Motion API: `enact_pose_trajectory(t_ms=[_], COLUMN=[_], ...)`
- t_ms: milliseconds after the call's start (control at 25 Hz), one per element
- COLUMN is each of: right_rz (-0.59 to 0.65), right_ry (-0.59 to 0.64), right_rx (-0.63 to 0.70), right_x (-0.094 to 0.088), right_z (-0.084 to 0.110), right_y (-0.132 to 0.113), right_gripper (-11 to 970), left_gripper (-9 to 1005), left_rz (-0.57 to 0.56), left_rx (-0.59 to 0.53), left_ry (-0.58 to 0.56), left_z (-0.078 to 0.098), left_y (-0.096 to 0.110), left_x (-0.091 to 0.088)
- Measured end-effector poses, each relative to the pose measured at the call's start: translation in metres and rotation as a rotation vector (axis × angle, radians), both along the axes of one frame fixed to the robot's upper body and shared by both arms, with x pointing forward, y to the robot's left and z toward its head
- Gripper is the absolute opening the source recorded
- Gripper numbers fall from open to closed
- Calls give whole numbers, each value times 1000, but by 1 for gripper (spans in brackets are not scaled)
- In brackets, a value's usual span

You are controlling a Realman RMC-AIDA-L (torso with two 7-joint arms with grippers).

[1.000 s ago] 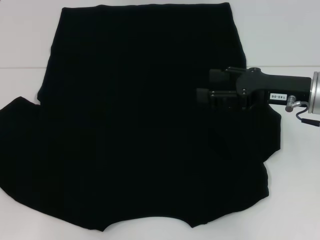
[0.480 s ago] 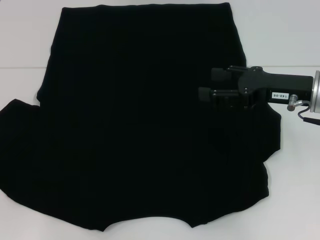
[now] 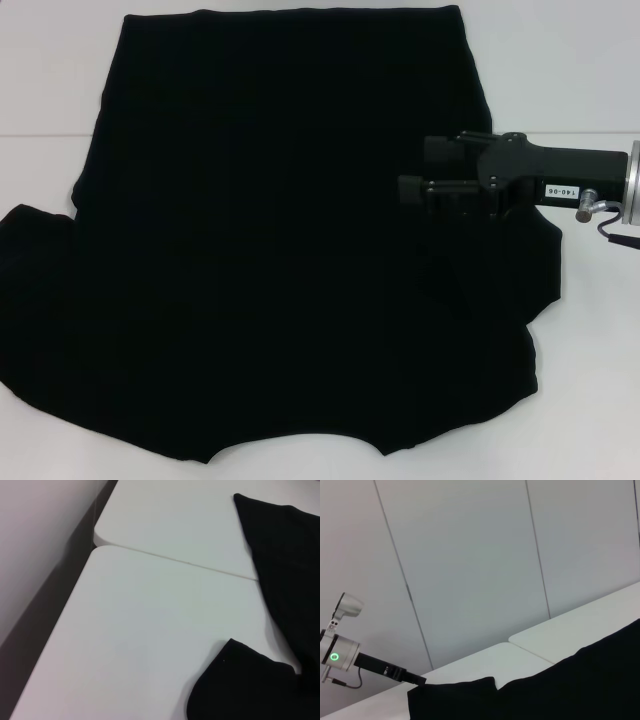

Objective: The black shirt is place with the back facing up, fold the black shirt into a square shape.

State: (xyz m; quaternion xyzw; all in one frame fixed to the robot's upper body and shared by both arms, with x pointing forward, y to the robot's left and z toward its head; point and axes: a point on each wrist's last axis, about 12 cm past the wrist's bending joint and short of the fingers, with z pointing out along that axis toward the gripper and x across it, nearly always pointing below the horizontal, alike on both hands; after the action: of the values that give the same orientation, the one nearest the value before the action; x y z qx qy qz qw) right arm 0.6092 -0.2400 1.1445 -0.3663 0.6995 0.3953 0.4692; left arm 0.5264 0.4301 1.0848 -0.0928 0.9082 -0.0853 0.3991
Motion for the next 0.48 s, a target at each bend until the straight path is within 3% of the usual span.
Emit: enact_pose_trajectory(t_ms=[480], right_rz=[-2], right_ry=[7], right_rx=[4], right_x=[-3], right_z=[-3], right_y=[-1], right_gripper=[824], left_gripper=[1], left_rz=[-74], left_rx=[-56], left_ry=[-114], left_z=[21], left_y=[-14], left_x=[22])
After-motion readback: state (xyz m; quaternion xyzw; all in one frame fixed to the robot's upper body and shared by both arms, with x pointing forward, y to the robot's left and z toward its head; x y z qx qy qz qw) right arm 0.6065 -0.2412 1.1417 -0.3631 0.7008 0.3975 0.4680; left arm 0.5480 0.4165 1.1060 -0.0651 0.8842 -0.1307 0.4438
